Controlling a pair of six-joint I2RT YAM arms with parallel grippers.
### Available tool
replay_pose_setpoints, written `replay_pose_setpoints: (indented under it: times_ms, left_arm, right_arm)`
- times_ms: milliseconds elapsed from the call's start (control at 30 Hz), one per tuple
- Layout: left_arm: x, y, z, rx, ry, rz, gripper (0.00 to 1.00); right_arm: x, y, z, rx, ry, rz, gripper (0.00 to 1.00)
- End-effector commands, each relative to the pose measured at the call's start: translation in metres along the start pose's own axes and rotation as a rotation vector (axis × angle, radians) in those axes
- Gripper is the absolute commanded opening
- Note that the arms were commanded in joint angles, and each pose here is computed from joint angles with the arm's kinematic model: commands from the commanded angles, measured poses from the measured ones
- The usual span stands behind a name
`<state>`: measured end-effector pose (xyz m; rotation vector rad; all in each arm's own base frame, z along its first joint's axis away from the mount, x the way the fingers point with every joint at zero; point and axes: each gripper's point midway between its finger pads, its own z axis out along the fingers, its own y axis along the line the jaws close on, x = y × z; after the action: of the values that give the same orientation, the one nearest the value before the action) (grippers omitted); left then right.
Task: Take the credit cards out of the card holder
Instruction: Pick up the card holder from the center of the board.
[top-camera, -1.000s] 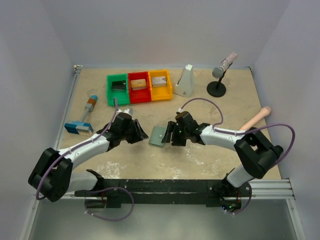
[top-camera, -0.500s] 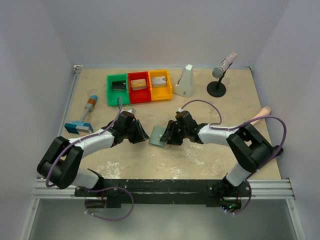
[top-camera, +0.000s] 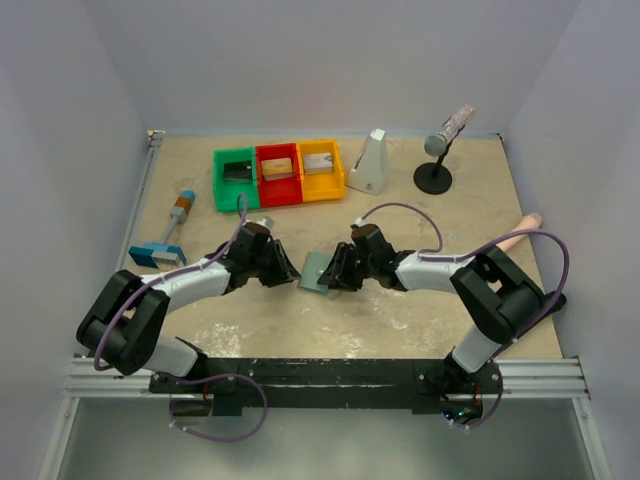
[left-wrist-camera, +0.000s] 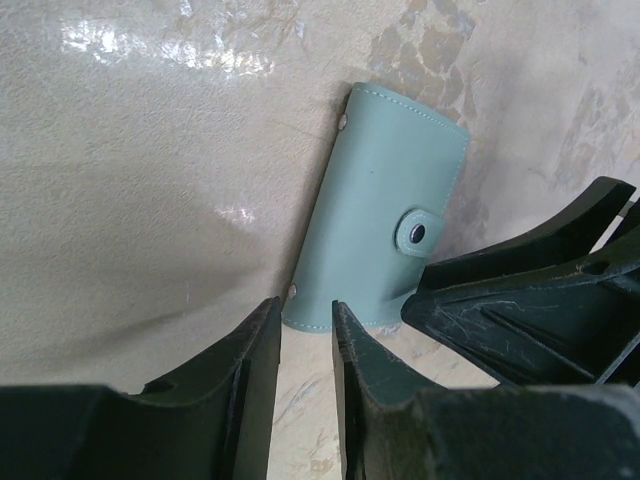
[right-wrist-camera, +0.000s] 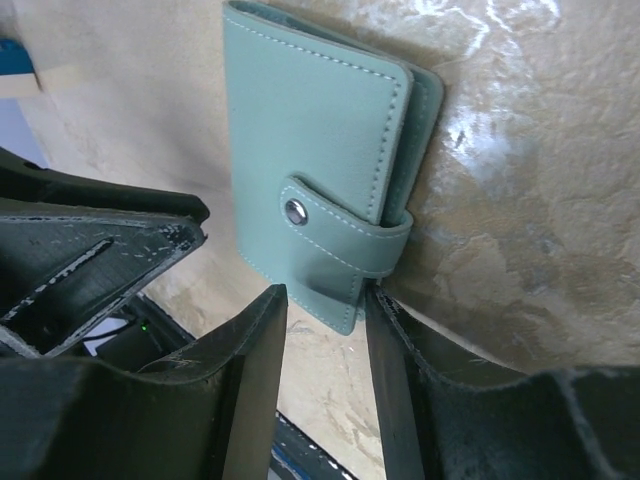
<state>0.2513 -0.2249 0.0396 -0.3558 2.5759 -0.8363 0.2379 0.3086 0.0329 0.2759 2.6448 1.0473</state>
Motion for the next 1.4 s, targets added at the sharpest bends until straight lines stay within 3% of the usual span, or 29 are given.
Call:
replay_pose_setpoints:
  times_ms: [0, 333, 700, 967, 1200, 1367]
  left_arm:
    - [-0.001, -0.011, 0.002, 0.051, -0.012, 0.0, 0.31]
    - [0.005, -0.006, 0.003, 0.049, -0.001, -0.007, 0.3]
    - [-0.001, -0.009, -0.001, 0.048, -0.027, 0.0, 0.29]
    - [0.005, -0.006, 0.003, 0.047, -0.005, -0.004, 0.29]
    - [0.003, -0.009, -0.003, 0.058, -0.016, -0.008, 0.29]
    - [-0.003, -0.021, -0.014, 0.088, -0.038, -0.005, 0.29]
  right_arm:
    - [0.0, 0.014, 0.002, -0.063, 0.0, 0.001, 0.41]
    - [0.003, 0.016, 0.008, -0.092, 0.017, 0.019, 0.35]
    - [0.005, 0.007, 0.012, -0.071, 0.021, 0.042, 0.38]
    - [0.004, 0.013, 0.014, -0.101, 0.018, 0.034, 0.24]
    - [0.007, 0.011, 0.008, -0.115, 0.01, 0.029, 0.0]
    - [0.008, 0.012, -0.001, -0.125, -0.004, 0.005, 0.0]
